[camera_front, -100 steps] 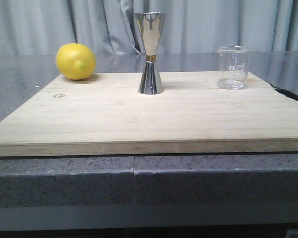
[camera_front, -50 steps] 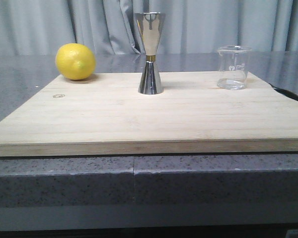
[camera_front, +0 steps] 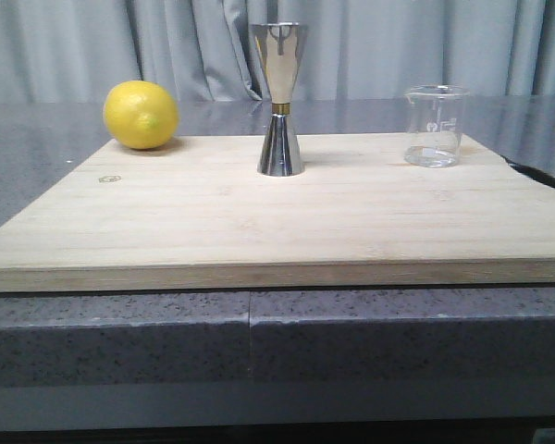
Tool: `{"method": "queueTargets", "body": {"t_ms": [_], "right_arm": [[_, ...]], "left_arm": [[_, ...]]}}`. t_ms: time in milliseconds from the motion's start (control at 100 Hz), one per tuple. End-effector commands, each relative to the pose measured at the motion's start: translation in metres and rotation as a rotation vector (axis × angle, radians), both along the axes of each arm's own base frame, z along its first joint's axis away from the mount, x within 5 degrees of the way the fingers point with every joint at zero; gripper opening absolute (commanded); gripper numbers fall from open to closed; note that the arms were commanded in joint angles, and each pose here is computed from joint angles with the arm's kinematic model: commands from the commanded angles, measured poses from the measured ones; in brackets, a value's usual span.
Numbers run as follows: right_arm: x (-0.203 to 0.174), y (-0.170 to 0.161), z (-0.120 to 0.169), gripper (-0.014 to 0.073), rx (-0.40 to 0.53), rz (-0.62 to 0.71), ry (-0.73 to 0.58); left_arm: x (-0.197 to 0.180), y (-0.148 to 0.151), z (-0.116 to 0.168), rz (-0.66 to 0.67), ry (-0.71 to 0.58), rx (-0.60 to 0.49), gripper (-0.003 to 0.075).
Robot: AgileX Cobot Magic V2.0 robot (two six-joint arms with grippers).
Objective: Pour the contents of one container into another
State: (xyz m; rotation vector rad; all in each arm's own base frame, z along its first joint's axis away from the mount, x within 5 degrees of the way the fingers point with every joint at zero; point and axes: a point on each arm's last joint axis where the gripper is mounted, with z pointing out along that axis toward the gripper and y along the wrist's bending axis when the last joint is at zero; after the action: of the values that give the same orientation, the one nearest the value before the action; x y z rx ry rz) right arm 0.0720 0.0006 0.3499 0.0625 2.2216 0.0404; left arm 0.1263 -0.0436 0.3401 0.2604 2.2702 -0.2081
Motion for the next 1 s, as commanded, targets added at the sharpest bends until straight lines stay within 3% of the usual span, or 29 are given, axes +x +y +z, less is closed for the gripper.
{"method": "queueTargets", "body": {"t_ms": [0,330,660,990], "right_arm": [[0.002,-0.001,0.015,-0.0067,-0.02,0.0,-0.099],[0.002,-0.001,0.015,-0.0067,-0.02,0.0,-0.099],[0.002,-0.001,0.015,-0.0067,-0.02,0.0,-0.099],[0.002,-0.001,0.015,-0.0067,-0.02,0.0,-0.097]], "left_arm": [[0.003,-0.002,0.013,0.0,-0.09,-0.039,-0.0021],[-0.008,0.003,-0.005,0.004,-0.113,-0.042,-0.0021],[-0.054,0.037,-0.082,0.21,-0.521,-0.096,-0.0021],[-0.071,0.04,-0.137,0.236,-0.741,-0.119,-0.0021]]}}
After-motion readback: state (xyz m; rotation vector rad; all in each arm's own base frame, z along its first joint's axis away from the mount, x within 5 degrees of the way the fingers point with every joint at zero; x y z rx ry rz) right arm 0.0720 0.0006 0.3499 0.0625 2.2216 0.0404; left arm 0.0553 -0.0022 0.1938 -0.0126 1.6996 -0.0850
